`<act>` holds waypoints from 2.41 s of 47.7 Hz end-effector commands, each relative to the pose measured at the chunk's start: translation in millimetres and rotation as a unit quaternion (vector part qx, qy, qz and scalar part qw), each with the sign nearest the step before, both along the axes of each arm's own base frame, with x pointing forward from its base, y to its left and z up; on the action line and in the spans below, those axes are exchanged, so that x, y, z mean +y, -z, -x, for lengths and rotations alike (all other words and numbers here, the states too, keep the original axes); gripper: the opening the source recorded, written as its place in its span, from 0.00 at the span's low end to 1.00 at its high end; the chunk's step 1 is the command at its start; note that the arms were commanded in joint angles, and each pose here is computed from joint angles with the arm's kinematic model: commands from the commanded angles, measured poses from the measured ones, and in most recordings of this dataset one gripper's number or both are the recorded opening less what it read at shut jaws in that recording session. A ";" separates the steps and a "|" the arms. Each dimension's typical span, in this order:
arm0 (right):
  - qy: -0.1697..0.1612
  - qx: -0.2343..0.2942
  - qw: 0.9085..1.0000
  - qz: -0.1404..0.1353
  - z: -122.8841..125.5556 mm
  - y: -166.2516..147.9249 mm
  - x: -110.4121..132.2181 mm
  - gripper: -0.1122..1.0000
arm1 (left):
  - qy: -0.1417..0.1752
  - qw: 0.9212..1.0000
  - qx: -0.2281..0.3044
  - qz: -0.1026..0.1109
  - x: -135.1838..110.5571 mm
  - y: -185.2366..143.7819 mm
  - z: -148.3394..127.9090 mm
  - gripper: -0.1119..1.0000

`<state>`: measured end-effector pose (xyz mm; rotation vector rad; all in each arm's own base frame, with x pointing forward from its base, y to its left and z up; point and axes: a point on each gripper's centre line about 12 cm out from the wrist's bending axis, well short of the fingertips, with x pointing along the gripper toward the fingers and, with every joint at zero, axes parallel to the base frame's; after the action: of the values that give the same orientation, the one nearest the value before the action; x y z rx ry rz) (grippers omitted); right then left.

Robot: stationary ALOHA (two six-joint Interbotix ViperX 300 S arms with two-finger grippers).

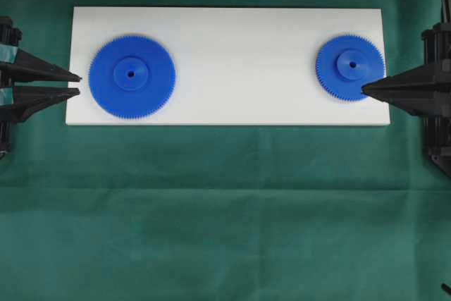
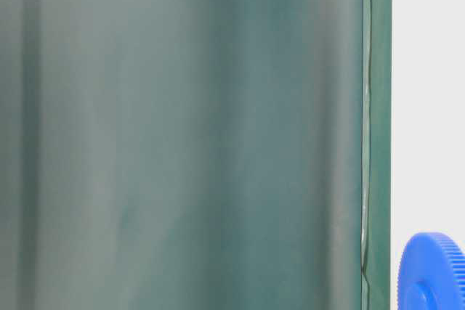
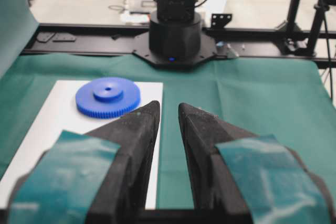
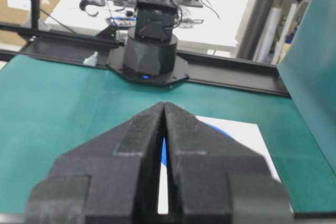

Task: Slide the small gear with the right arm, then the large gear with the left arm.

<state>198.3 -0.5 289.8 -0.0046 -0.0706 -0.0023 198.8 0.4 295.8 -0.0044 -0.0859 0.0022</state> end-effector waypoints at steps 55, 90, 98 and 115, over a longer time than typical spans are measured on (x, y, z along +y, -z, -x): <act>0.191 0.262 0.943 -0.080 16.3 55.8 -74.1 0.55 | -0.117 0.990 0.075 0.017 46.8 18.5 2.8 0.10; 0.215 0.396 0.882 -0.140 7.5 122.1 -87.6 0.55 | -0.113 0.990 0.079 0.018 45.1 22.1 3.1 0.10; 0.216 0.424 0.867 -0.146 3.6 138.8 -90.7 0.55 | -0.112 0.990 0.079 0.022 44.8 22.7 3.2 0.10; 0.220 0.433 0.860 -0.157 -1.0 156.2 -94.4 0.55 | -0.109 0.990 0.081 0.023 43.3 27.0 4.1 0.10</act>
<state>196.6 -92.2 131.2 0.3076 0.8647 -0.4653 193.0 44.2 265.2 -0.0394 0.0915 0.2274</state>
